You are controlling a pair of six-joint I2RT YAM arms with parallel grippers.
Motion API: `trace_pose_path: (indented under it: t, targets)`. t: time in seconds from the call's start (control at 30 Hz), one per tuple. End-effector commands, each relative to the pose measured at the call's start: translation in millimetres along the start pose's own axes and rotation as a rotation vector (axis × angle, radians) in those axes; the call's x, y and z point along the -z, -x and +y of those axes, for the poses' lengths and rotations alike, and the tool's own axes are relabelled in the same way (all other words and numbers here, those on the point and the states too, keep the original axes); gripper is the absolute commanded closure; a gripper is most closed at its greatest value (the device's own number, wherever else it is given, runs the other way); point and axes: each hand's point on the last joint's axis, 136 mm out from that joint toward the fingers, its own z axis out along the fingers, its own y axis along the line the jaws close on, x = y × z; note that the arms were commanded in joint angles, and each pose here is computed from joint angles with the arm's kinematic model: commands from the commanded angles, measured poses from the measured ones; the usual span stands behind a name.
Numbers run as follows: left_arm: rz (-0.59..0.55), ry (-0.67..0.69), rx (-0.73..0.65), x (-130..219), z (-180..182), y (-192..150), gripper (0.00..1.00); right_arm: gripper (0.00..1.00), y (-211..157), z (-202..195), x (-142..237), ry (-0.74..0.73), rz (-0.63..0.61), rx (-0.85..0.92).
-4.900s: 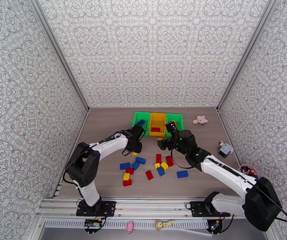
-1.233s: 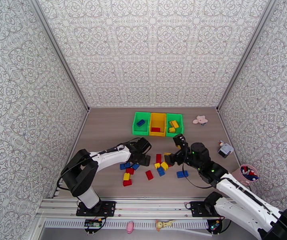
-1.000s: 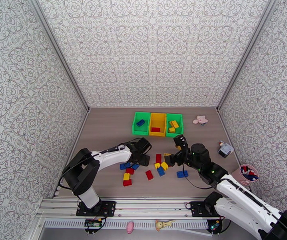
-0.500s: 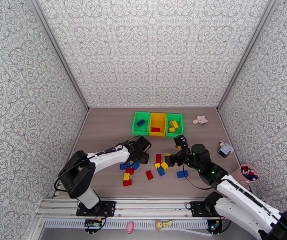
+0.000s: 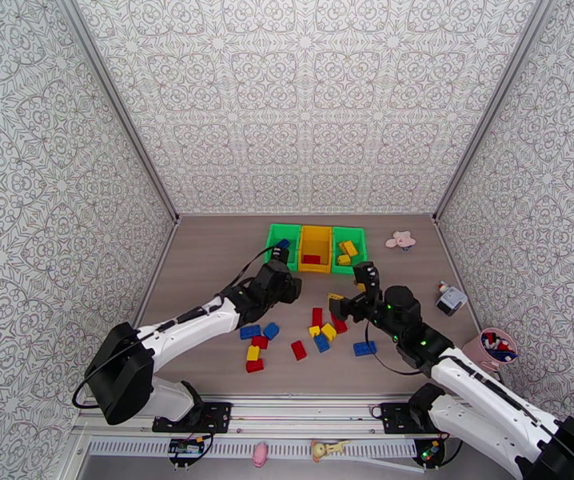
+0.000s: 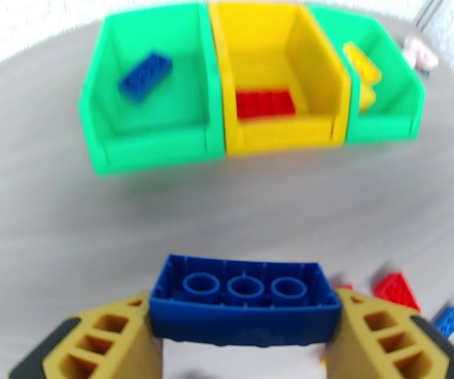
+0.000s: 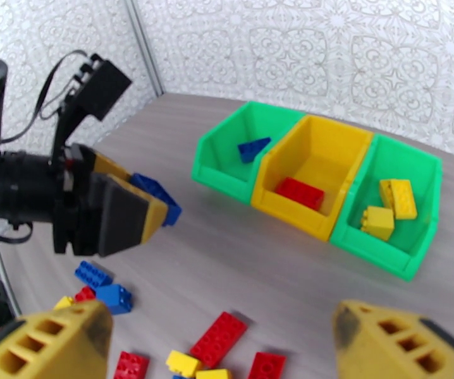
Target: Sort the legos into containers by color
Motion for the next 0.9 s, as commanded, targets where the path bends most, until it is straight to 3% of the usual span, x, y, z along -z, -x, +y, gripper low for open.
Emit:
trace_pose_path:
  t: [0.0, 0.43, 0.63, 0.87]
  targets:
    - [-0.123, 0.016, 0.029, -13, 12, 37, 0.36, 0.05, 5, 3, -6, 0.011, -0.019, -0.009]
    - [-0.037, 0.054, 0.071, -98, 58, 64, 0.35, 0.05, 16, 13, -37, 0.062, 0.012, 0.037]
    - [0.018, 0.051, 0.084, -136, 68, 62, 0.35, 0.05, 12, 9, -50, 0.049, 0.036, 0.051]
    - [0.038, 0.038, 0.077, -147, 67, 64, 0.3, 0.05, 14, 7, -59, 0.039, 0.054, 0.063]
